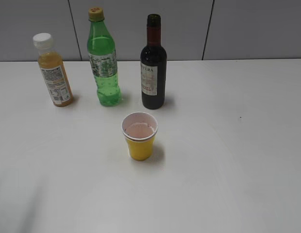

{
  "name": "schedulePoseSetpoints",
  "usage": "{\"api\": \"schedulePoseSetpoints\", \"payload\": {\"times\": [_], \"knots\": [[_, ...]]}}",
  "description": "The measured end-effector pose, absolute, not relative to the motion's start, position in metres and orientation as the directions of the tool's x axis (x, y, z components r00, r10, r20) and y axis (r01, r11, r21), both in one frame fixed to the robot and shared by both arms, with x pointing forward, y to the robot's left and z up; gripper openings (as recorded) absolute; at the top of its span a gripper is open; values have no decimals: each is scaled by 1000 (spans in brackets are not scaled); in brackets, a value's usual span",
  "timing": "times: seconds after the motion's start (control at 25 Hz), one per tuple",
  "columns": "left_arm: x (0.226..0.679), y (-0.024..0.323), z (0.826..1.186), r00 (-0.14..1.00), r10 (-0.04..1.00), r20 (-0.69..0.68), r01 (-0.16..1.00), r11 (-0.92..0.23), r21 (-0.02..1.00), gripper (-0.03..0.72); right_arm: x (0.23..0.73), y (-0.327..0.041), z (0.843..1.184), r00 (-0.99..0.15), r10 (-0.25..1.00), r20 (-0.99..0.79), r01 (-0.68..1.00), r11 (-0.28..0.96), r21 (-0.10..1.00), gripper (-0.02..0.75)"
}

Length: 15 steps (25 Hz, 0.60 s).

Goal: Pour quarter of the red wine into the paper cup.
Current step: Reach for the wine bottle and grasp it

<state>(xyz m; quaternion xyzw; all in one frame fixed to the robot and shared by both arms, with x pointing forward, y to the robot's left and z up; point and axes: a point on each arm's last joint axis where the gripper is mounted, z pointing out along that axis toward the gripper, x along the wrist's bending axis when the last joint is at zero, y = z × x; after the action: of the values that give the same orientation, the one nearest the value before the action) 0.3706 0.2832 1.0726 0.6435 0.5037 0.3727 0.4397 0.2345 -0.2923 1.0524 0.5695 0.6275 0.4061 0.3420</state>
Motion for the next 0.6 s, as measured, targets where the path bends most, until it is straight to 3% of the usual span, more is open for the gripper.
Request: {"api": "schedulePoseSetpoints", "payload": {"times": [0.28, 0.6], "knots": [[398, 283, 1056, 232, 971, 55, 399, -146, 905, 635, 234, -292, 1052, -117, 993, 33, 437, 22, 899, 584], [415, 276, 1054, 218, 966, 141, 341, -210, 916, 627, 234, -292, 1052, -117, 992, 35, 438, 20, 899, 583]]}}
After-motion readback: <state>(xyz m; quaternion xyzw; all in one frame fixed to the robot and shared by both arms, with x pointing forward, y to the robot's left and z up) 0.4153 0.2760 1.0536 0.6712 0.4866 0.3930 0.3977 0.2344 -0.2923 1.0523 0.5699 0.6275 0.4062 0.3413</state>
